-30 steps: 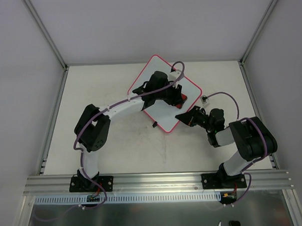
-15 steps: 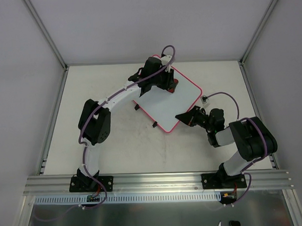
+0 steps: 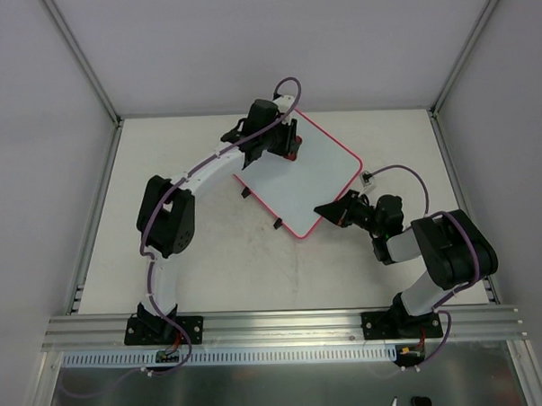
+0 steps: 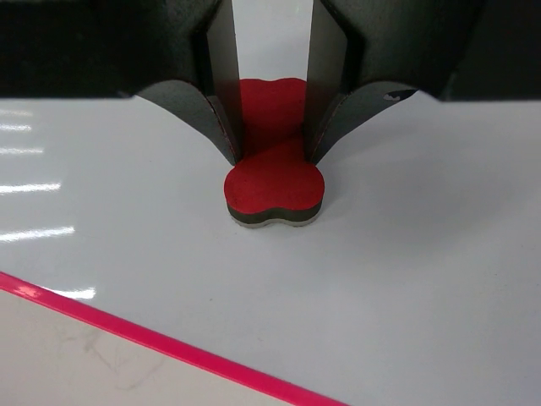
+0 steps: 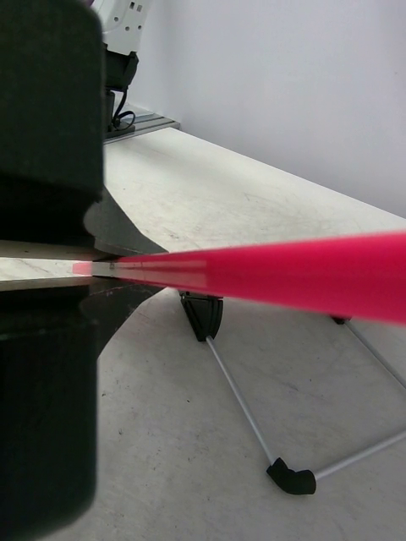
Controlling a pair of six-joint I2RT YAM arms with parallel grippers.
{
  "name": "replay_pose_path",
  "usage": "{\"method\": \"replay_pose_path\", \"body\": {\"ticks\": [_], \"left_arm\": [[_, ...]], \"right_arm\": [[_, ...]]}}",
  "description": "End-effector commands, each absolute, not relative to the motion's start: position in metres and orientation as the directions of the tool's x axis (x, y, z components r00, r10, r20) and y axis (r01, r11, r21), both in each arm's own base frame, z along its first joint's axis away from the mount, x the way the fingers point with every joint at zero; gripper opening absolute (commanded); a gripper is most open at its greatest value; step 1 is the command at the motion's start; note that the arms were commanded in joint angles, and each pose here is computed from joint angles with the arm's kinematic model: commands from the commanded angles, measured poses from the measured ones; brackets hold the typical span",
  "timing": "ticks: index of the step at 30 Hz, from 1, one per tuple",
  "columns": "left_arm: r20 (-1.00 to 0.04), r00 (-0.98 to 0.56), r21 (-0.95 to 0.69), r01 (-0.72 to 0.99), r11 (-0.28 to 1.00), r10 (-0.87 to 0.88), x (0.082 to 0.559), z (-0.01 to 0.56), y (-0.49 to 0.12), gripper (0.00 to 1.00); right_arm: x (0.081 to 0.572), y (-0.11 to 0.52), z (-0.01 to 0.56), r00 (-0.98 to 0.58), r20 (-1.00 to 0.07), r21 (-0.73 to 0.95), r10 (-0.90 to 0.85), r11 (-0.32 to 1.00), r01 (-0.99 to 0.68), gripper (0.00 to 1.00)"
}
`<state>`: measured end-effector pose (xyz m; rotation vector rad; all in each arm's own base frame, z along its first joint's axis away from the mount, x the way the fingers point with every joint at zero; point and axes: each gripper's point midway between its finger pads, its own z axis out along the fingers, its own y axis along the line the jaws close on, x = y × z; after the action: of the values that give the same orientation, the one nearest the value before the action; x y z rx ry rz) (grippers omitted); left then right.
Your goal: Erase the whiteboard
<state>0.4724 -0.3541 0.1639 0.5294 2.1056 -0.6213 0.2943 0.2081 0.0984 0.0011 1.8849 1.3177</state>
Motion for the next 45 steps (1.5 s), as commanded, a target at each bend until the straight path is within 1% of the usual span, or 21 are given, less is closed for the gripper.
{"method": "replay_pose_path", "body": {"ticks": [1,7,11,13,15,17,21,25,26,29,31,37,42,45], "left_arm": [[-0.819,-0.528,-0.225,0.655,0.721,0.224,0.434,0.163,-0.388,0.20],[-0.810,-0.523,-0.241,0.711,0.661,0.267,0.395,0.160,-0.421,0.20],[-0.797,-0.529,-0.253,0.729,0.636,0.289,0.382,0.150,-0.429,0.20],[-0.795,-0.527,-0.246,0.733,0.634,0.300,0.381,0.145,-0.429,0.20],[-0.794,-0.529,-0.226,0.714,0.662,0.299,0.388,0.141,-0.423,0.19],[-0.786,-0.548,-0.240,0.698,0.675,0.287,0.392,0.138,-0.418,0.19],[-0.756,-0.620,-0.308,0.620,0.722,0.210,0.414,0.134,-0.388,0.19],[-0.735,-0.671,-0.338,0.487,0.805,0.098,0.444,0.134,-0.329,0.18],[-0.724,-0.684,-0.335,0.462,0.821,0.089,0.444,0.126,-0.317,0.18],[-0.733,-0.677,-0.298,0.396,0.868,0.057,0.453,0.126,-0.281,0.18],[-0.729,-0.684,-0.304,0.361,0.882,0.028,0.454,0.127,-0.267,0.18],[-0.740,-0.669,-0.309,0.249,0.918,-0.067,0.444,0.140,-0.227,0.17],[-0.719,-0.688,-0.327,0.203,0.923,-0.103,0.413,0.133,-0.206,0.17],[-0.681,-0.717,-0.357,0.147,0.922,-0.149,0.393,0.120,-0.190,0.17]], "right_arm": [[0.300,0.218,0.162,-0.460,-0.773,0.623,0.437,0.387,-0.680,0.00],[0.300,0.218,0.161,-0.460,-0.772,0.624,0.438,0.388,-0.678,0.00],[0.299,0.218,0.162,-0.461,-0.772,0.624,0.437,0.386,-0.679,0.00],[0.300,0.218,0.162,-0.460,-0.772,0.624,0.439,0.387,-0.678,0.00],[0.299,0.218,0.162,-0.461,-0.772,0.624,0.438,0.387,-0.679,0.00],[0.299,0.217,0.163,-0.458,-0.773,0.622,0.438,0.386,-0.681,0.00],[0.298,0.218,0.162,-0.460,-0.773,0.623,0.437,0.385,-0.680,0.00],[0.298,0.218,0.164,-0.454,-0.776,0.619,0.438,0.385,-0.685,0.00],[0.298,0.218,0.164,-0.454,-0.776,0.619,0.438,0.385,-0.685,0.00],[0.298,0.218,0.165,-0.455,-0.775,0.619,0.438,0.383,-0.686,0.00],[0.298,0.218,0.165,-0.456,-0.774,0.620,0.438,0.383,-0.685,0.00],[0.297,0.218,0.164,-0.458,-0.773,0.622,0.439,0.382,-0.683,0.00],[0.298,0.218,0.165,-0.456,-0.773,0.621,0.440,0.383,-0.684,0.00],[0.297,0.218,0.166,-0.457,-0.773,0.622,0.441,0.380,-0.685,0.00]]}}
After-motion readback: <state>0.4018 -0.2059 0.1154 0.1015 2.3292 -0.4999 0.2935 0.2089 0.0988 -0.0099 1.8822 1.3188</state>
